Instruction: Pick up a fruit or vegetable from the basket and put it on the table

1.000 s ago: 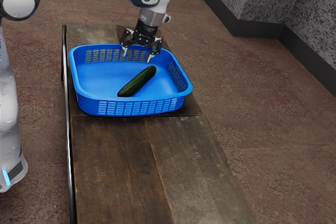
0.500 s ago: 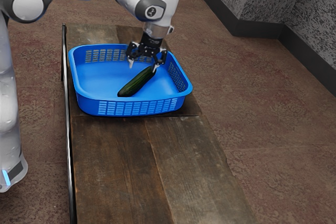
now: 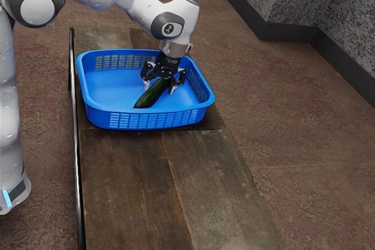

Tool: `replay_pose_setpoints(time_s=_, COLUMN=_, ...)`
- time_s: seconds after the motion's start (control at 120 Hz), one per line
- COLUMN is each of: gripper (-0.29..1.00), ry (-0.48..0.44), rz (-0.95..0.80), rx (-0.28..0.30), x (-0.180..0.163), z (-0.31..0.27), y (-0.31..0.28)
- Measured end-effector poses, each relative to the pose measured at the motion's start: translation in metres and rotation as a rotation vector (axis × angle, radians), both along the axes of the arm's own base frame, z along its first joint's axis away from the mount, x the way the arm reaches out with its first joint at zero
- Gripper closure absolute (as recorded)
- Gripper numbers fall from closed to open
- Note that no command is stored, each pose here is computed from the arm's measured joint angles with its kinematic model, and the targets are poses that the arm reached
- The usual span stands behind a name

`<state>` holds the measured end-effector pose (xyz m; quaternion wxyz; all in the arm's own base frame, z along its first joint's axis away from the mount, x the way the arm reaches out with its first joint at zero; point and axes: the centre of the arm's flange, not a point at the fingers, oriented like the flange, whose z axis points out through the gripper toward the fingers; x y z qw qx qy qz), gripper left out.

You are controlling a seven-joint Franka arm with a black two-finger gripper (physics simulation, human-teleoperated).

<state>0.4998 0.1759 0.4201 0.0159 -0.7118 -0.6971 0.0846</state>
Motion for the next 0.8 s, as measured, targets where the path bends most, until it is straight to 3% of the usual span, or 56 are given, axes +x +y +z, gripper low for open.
replay_pose_setpoints(time_s=0.475, gripper=0.0, ry=0.001, rz=0.009, rx=-0.006, x=-0.003, z=-0.013, y=-0.004)
replay_pose_setpoints(time_s=0.8, gripper=0.34, ry=0.01, rz=-0.009, rx=-0.006, x=0.0, z=-0.017, y=-0.012)
